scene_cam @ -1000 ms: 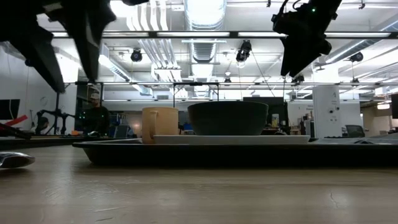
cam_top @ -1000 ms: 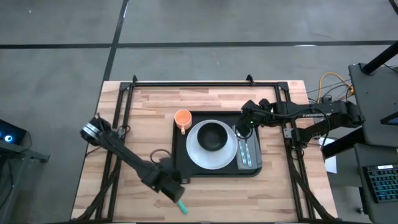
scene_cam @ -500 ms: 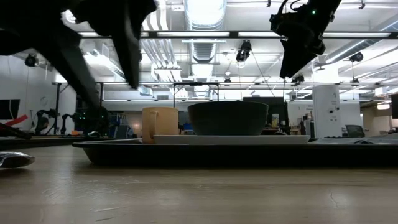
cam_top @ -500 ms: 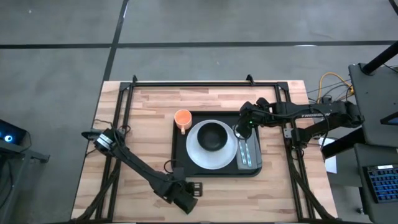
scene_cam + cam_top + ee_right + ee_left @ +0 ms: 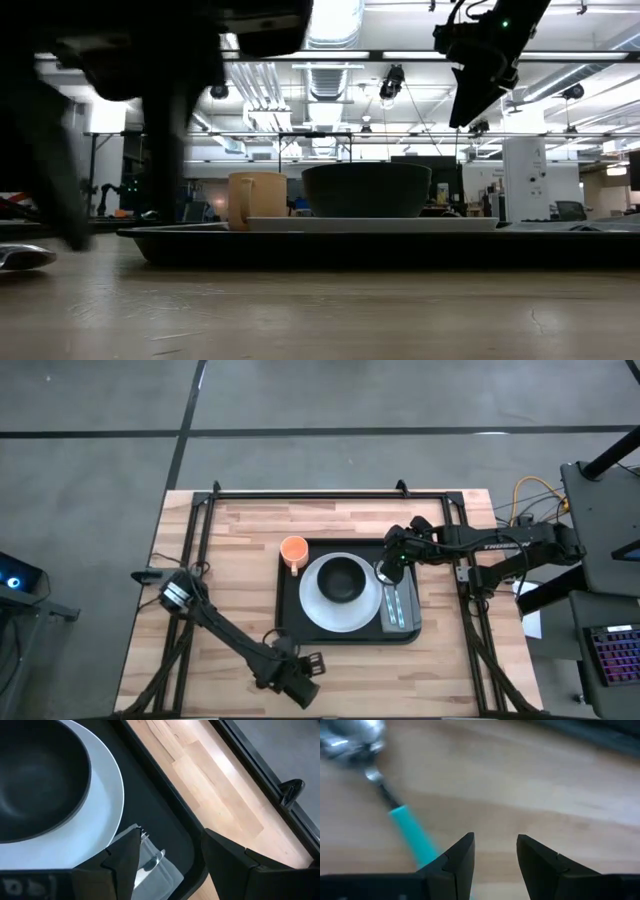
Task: Set up tray
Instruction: Put the green spoon on the gray napkin to the right of the green knife
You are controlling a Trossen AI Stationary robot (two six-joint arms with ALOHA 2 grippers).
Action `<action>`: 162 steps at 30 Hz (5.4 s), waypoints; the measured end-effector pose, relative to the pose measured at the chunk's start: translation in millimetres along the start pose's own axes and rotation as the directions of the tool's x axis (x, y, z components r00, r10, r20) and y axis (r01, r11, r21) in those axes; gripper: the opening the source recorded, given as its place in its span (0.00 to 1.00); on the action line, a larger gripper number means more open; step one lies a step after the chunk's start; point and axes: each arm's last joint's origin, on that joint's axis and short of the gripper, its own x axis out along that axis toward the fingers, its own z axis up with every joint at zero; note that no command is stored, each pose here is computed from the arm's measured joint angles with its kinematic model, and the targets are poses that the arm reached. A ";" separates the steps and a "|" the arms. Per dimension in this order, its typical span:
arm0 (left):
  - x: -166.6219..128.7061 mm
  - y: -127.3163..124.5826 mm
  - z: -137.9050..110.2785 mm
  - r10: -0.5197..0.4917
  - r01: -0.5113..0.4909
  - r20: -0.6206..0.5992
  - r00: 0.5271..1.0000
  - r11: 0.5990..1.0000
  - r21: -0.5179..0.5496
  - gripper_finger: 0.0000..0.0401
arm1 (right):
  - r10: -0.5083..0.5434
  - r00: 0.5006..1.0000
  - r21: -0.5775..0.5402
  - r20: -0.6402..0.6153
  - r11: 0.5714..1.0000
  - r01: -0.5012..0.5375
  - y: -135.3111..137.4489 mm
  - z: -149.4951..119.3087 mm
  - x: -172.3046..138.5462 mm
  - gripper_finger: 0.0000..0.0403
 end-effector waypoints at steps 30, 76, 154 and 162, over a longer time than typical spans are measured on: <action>8.8 21.1 2.4 0.225 -0.225 0.033 0.974 0.974 0.017 0.32 | 0.010 1.000 -0.034 -0.004 0.999 -0.010 0.4 -0.2 -0.1 0.49; -117.2 -32.0 3.7 -0.158 0.100 0.144 0.977 0.933 0.346 0.07 | 0.578 0.768 -0.040 0.276 0.805 -0.591 2.8 33.1 -54.6 0.49; -251.2 -146.2 120.4 -0.732 0.022 0.269 0.626 0.361 0.932 0.25 | 0.766 0.256 -0.293 0.590 0.498 -0.816 15.8 74.1 -99.3 0.06; -261.6 -132.7 134.6 -0.684 -0.083 0.406 0.606 0.453 0.888 0.51 | 0.650 0.485 -0.092 0.585 0.648 -0.756 -8.7 50.6 -107.2 0.06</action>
